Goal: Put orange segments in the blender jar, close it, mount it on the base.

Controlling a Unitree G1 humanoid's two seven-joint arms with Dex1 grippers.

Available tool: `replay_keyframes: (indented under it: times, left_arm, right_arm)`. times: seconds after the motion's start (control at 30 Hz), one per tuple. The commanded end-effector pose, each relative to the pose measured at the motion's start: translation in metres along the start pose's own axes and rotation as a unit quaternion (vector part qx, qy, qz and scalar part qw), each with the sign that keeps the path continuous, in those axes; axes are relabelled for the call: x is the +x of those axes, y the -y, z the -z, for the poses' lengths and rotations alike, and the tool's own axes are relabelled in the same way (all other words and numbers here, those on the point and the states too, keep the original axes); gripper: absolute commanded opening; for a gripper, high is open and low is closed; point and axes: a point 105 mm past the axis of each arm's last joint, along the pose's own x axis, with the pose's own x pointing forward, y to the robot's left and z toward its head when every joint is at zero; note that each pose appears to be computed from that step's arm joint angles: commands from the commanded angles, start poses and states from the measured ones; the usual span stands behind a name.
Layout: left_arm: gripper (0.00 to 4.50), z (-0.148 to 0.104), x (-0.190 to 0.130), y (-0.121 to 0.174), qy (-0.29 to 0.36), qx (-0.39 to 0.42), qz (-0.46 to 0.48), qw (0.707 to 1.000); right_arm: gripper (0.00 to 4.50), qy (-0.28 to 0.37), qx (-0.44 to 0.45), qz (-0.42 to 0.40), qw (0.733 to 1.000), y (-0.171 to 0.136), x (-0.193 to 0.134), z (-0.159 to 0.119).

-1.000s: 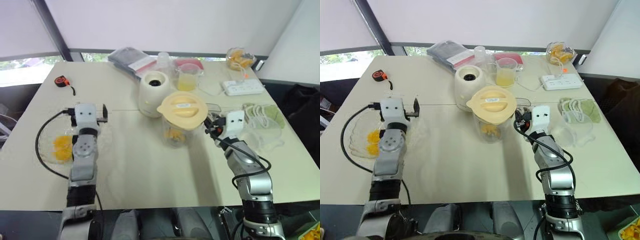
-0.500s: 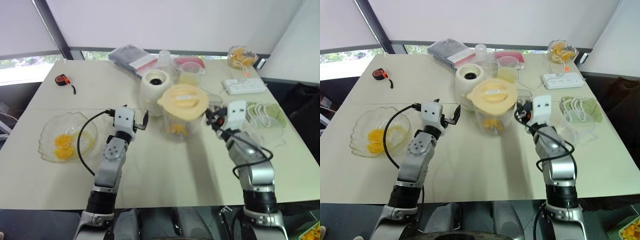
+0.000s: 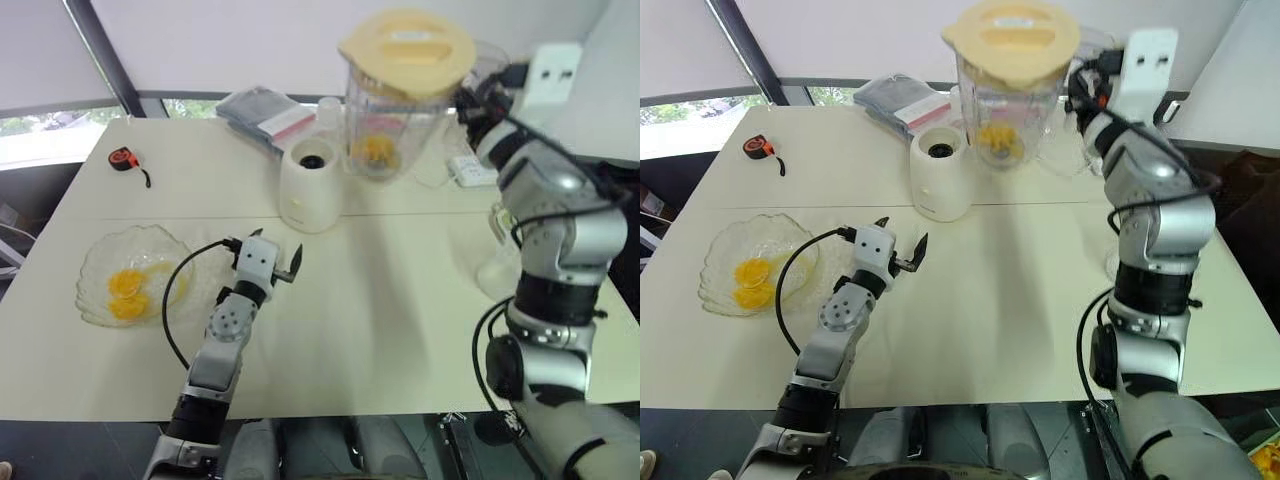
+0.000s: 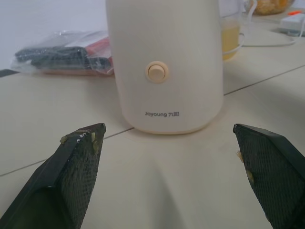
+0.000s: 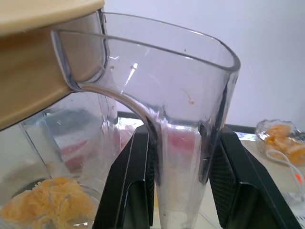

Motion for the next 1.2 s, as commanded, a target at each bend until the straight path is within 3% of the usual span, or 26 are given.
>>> replay_keyframes:
  times: [0.03, 0.5, 1.2]
  left_arm:
    - [4.47, -0.005, -0.001, 0.001, 0.016, 0.009, 0.005, 1.000]
    - [4.47, 0.000, -0.006, -0.004, 0.009, 0.015, -0.016, 1.000]
    - [4.47, 0.000, -0.007, -0.009, 0.005, 0.016, -0.033, 0.999]
  right_arm:
    - [0.97, 0.051, 0.007, -0.009, 0.999, -0.007, 0.012, -0.044]
    - [0.97, 0.021, 0.008, -0.040, 0.999, -0.058, 0.080, -0.029]
    - [0.97, -0.001, 0.002, -0.045, 0.999, -0.097, 0.094, -0.021]
